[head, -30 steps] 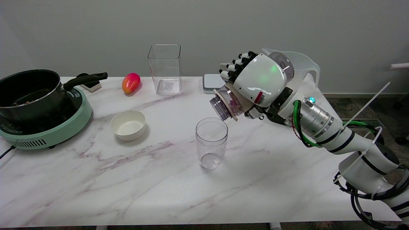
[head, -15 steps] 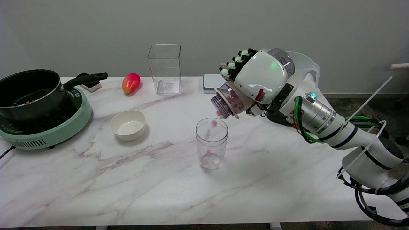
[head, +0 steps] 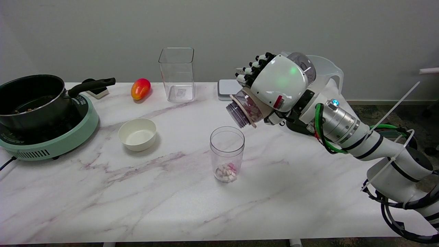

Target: Pour the contents of the bottle into the measuring cup.

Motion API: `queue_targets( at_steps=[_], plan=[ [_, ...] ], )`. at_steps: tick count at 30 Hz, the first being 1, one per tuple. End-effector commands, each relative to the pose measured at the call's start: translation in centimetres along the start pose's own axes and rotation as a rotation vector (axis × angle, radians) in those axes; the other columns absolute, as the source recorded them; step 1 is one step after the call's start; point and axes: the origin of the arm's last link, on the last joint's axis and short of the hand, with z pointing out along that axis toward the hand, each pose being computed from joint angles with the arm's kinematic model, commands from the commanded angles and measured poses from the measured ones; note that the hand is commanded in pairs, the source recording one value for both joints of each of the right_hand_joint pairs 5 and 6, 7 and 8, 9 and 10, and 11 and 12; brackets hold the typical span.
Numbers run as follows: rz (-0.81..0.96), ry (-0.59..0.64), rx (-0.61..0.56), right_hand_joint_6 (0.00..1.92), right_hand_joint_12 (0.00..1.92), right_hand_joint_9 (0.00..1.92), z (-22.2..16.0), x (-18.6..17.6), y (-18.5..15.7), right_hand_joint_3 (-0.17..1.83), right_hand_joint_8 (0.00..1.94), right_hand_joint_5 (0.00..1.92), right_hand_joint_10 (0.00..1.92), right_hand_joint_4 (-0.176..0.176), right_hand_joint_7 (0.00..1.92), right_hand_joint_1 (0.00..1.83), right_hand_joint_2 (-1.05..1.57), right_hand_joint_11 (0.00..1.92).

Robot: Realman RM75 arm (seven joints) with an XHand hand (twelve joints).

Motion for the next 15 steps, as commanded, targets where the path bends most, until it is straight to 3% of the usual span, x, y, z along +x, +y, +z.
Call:
queue_targets(
  at_steps=[1, 15],
  plan=[
    [-0.02, 0.002, -0.004, 1.92, 1.31, 1.68, -0.09, 0.13, 0.36, 0.26, 1.92, 1.92, 1.68, 0.0, 1.92, 1.37, 1.46, 1.31],
    [-0.04, 0.016, -0.005, 1.92, 1.31, 1.68, -0.29, 0.38, 0.47, 0.26, 1.92, 1.92, 1.68, 0.0, 1.92, 1.37, 1.47, 1.31]
  ],
)
